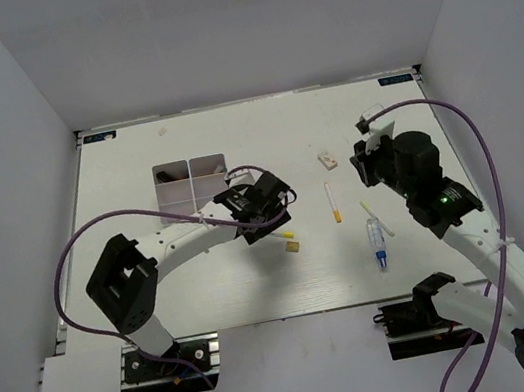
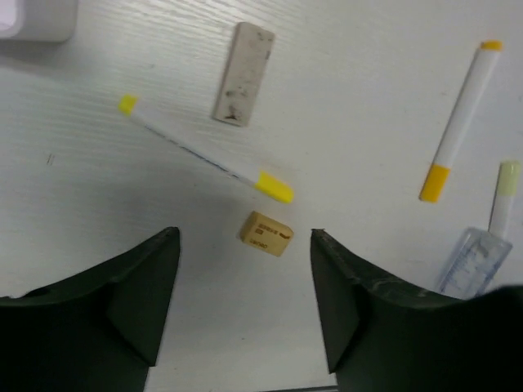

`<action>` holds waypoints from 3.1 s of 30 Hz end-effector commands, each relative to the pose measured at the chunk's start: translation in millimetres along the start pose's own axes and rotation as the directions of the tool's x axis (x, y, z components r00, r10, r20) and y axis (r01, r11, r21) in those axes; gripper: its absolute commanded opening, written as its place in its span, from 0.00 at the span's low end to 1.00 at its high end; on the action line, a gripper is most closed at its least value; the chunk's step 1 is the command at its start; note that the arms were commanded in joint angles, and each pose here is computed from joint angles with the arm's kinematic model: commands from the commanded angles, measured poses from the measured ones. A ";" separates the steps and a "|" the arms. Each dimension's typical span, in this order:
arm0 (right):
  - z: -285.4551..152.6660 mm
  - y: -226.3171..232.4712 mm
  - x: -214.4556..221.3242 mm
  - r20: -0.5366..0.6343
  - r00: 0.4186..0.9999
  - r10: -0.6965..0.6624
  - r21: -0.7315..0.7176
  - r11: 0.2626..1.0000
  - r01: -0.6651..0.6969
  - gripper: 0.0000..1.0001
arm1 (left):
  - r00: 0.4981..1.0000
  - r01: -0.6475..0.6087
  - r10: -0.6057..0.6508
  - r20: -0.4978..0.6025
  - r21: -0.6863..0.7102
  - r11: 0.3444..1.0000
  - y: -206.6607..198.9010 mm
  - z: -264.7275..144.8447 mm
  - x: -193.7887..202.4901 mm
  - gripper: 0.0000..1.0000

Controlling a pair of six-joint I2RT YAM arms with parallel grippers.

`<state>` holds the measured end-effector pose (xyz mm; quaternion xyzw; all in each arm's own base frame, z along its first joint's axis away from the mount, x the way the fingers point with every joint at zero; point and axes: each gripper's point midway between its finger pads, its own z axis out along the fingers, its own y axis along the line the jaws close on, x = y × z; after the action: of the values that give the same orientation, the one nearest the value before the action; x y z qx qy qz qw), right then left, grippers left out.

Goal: Sort the stationery into containers
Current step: Pick up the pen from the center of the board.

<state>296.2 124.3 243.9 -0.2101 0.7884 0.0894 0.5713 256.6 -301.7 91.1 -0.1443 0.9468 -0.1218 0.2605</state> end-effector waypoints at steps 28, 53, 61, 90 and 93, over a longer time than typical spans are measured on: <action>-26.0 0.4 -23.4 0.165 0.986 0.007 -0.001 1.000 -0.006 0.25 | 0.974 0.226 -0.225 0.032 -0.218 0.949 3.9 63.3 16.4 0.59; -50.0 10.7 -41.5 0.267 0.964 0.015 -0.055 0.999 0.000 0.25 | 0.979 0.041 -0.131 -0.154 -0.482 0.875 68.7 64.2 67.0 0.40; -52.1 12.8 -40.9 0.271 0.963 0.016 -0.065 0.998 0.001 0.25 | 0.987 -0.001 -0.050 -0.150 -0.319 0.948 41.8 28.8 49.1 0.27; -40.8 25.2 -31.1 0.240 0.971 0.020 -0.130 0.991 0.012 0.25 | 0.503 -0.576 0.178 0.846 0.175 0.799 -2.2 -157.6 -116.0 0.00; -39.4 25.6 -29.2 0.233 0.972 0.020 -0.132 0.991 0.011 0.25 | 0.465 -0.587 0.228 0.856 0.105 0.803 -4.4 -136.9 -123.5 0.02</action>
<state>257.6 134.2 272.5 -0.2298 0.7255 0.1586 0.6291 263.9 -244.5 233.1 0.1123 0.7329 -0.1877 0.6442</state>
